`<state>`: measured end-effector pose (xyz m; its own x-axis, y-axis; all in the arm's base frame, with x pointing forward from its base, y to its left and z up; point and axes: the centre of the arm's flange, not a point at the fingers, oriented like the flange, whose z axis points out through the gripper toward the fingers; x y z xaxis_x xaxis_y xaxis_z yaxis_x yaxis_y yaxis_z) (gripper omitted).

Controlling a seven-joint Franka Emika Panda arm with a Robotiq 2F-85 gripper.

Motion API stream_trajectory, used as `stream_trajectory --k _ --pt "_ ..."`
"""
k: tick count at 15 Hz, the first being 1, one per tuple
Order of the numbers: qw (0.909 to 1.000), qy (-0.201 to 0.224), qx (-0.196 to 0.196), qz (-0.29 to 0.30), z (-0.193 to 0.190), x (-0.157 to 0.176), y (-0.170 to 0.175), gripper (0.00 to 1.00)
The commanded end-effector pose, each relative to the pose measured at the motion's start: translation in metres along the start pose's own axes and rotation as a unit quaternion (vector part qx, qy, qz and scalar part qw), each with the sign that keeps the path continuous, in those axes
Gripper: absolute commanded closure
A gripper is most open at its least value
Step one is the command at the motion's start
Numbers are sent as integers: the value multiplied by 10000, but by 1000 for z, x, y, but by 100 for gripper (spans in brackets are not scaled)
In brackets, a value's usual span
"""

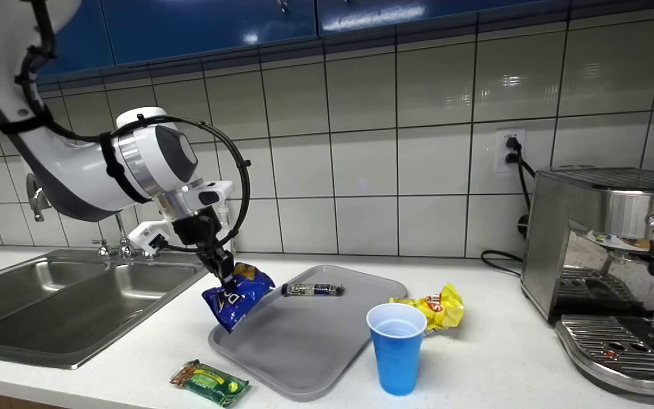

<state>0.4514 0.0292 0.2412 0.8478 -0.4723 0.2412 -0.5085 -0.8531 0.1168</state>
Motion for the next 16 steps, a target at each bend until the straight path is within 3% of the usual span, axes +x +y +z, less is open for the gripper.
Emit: stream_trajectory --k 1,16 --pt "9995 -4 -229 218 13 15 -4 100" --pt "9927 -391 -996 564 72 32 0 100"
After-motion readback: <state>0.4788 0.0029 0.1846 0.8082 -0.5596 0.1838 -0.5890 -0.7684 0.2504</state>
